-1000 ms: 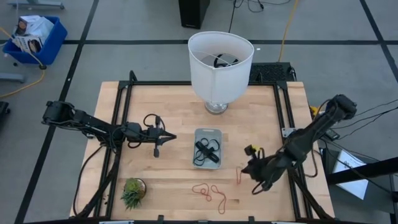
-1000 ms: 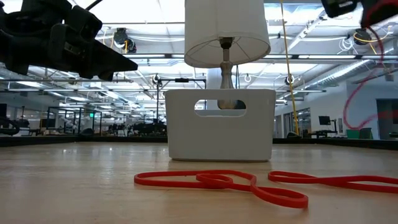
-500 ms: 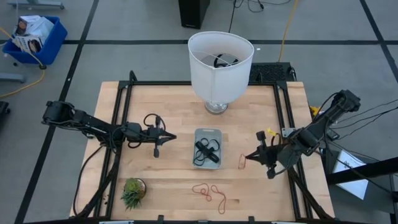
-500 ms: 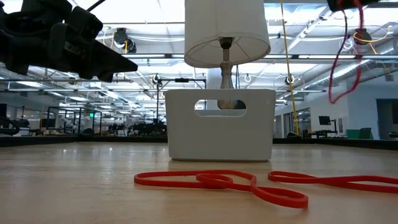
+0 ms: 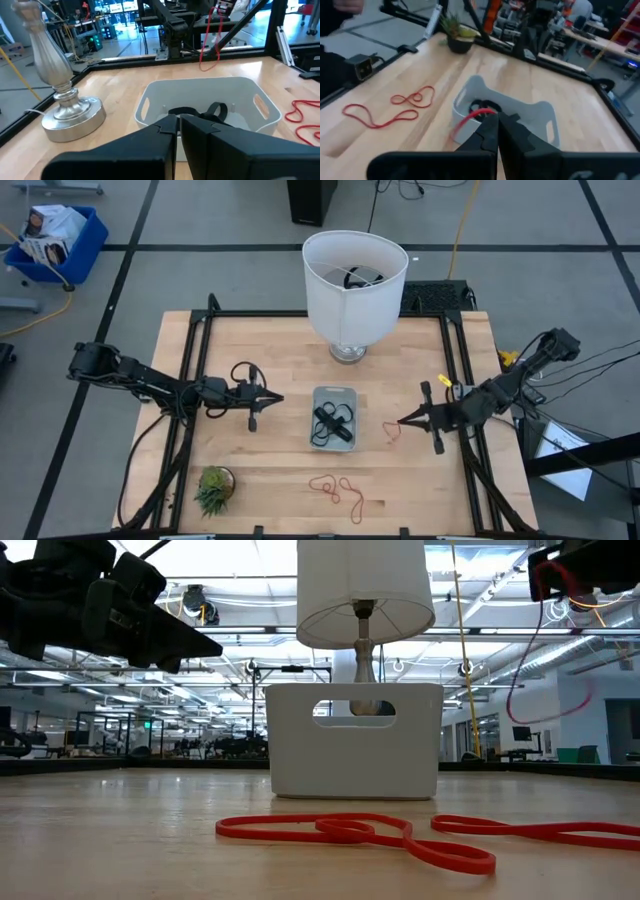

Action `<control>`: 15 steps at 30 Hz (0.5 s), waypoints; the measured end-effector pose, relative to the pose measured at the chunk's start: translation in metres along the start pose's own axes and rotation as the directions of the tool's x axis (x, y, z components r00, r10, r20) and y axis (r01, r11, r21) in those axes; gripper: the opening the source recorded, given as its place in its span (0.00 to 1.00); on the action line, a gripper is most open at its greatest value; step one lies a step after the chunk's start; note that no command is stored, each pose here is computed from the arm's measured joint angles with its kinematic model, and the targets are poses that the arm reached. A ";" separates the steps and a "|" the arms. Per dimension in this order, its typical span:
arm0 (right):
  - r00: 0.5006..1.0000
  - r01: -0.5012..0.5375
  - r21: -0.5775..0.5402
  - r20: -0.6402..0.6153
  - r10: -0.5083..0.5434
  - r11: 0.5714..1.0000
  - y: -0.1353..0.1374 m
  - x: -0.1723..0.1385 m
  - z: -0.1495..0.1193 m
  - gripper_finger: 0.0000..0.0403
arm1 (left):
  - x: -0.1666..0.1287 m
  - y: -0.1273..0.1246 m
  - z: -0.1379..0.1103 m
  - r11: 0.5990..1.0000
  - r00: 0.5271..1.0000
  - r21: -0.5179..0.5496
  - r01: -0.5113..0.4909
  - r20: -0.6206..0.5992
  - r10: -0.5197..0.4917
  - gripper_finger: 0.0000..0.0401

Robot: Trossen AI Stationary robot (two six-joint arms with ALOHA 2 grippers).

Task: Pick and place rubber bands into bin
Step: Put the red rubber band into the gray bin

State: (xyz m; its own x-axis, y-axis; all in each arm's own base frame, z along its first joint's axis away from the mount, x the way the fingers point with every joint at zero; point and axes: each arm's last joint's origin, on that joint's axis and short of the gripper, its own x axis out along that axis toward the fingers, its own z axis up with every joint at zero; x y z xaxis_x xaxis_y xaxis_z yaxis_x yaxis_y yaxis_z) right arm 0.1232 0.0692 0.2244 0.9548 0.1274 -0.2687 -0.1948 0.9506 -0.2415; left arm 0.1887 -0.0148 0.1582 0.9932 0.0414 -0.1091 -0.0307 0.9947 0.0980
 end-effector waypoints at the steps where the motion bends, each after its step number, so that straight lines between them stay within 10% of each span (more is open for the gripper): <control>1: 1.000 -0.004 -0.004 0.011 0.004 1.000 0.000 0.000 -0.002 0.00 | 0.000 0.000 0.000 1.000 1.000 0.000 0.000 0.000 0.000 0.08; 15: 0.997 0.001 0.000 0.080 -0.001 1.000 -0.003 -0.003 -0.034 0.00 | 0.000 0.000 0.000 1.000 1.000 0.016 -0.002 -0.002 0.002 0.08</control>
State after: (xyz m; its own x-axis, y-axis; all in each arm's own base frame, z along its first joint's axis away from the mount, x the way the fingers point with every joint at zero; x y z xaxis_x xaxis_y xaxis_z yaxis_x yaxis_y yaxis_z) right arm 0.1127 0.0560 0.1941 0.9700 0.1482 -0.1929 -0.1934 0.9507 -0.2422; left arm 0.1886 -0.0147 0.1580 0.9929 0.0438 -0.1110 -0.0311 0.9930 0.1139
